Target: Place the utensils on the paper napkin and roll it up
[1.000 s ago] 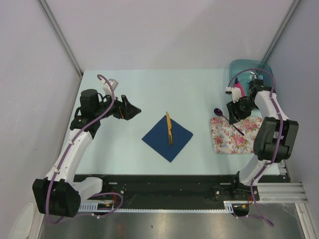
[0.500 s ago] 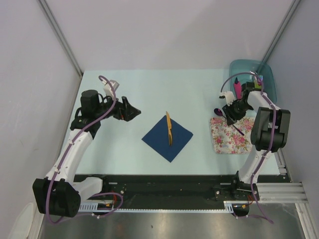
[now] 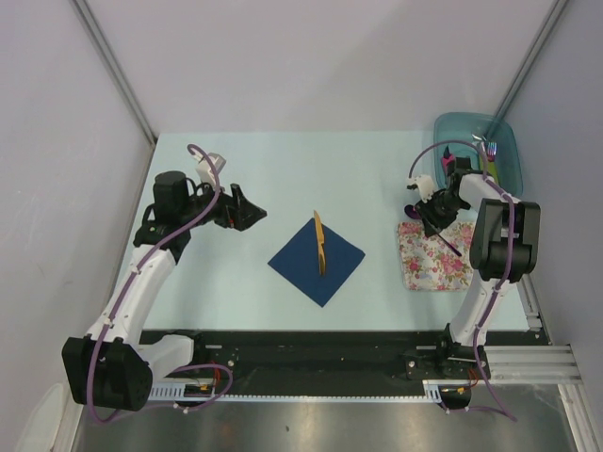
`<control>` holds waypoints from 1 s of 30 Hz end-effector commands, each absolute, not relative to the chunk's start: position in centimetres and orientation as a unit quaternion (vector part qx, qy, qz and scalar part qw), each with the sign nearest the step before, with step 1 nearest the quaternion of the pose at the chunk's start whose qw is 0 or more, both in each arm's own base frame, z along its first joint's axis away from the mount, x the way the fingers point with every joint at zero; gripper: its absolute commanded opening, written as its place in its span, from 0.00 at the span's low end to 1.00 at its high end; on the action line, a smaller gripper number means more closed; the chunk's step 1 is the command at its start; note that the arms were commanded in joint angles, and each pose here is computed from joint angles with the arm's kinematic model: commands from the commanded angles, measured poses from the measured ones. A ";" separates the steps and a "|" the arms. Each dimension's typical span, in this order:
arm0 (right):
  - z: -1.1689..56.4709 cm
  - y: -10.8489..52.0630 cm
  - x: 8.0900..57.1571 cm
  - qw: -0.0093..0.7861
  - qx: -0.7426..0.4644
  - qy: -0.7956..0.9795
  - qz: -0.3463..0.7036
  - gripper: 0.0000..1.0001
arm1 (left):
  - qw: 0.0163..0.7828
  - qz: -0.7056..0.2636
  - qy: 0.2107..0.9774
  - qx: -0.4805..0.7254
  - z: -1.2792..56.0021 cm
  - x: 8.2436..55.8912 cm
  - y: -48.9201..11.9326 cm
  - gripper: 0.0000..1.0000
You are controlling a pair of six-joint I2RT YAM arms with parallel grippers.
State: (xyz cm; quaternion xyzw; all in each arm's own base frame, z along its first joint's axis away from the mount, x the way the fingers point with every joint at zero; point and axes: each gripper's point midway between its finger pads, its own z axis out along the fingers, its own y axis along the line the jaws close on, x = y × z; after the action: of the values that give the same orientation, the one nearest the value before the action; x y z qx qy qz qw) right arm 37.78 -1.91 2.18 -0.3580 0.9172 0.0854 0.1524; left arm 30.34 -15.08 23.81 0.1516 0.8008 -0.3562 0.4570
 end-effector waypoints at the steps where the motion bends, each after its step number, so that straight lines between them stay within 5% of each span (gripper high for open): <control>1: 1.5 -2.3 38.1 0.151 -0.370 0.913 0.078 0.40 | 0.465 -0.365 0.788 0.170 24.6 29.9 -15.5 0.94; 7: 4.2 -1.5 38.0 0.173 -0.376 0.905 0.096 0.36 | 0.469 -0.365 0.786 0.172 24.9 29.8 -15.5 0.94; 11: 5.0 -1.3 38.2 0.179 -0.378 0.903 0.097 0.20 | 0.466 -0.370 0.786 0.167 24.7 29.9 -15.6 0.94; 13: 5.0 -1.4 38.2 0.171 -0.373 0.907 0.098 0.01 | 0.466 -0.372 0.786 0.166 24.9 30.0 -15.7 0.94; 23: 17.5 6.6 39.2 0.291 -0.219 0.921 0.140 0.00 | 0.489 -0.355 0.782 0.153 27.2 30.1 -15.1 1.00; 30: 17.9 17.3 37.9 0.319 -0.111 0.926 0.167 0.00 | 0.561 -0.265 0.776 0.114 31.0 32.6 -11.9 1.00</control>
State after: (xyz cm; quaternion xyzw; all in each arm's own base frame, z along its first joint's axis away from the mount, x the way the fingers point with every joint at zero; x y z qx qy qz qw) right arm 38.33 12.56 18.27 -0.2458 0.9073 0.1361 0.3129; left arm 31.19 -14.11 26.40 0.1329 0.8013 -0.3259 0.4838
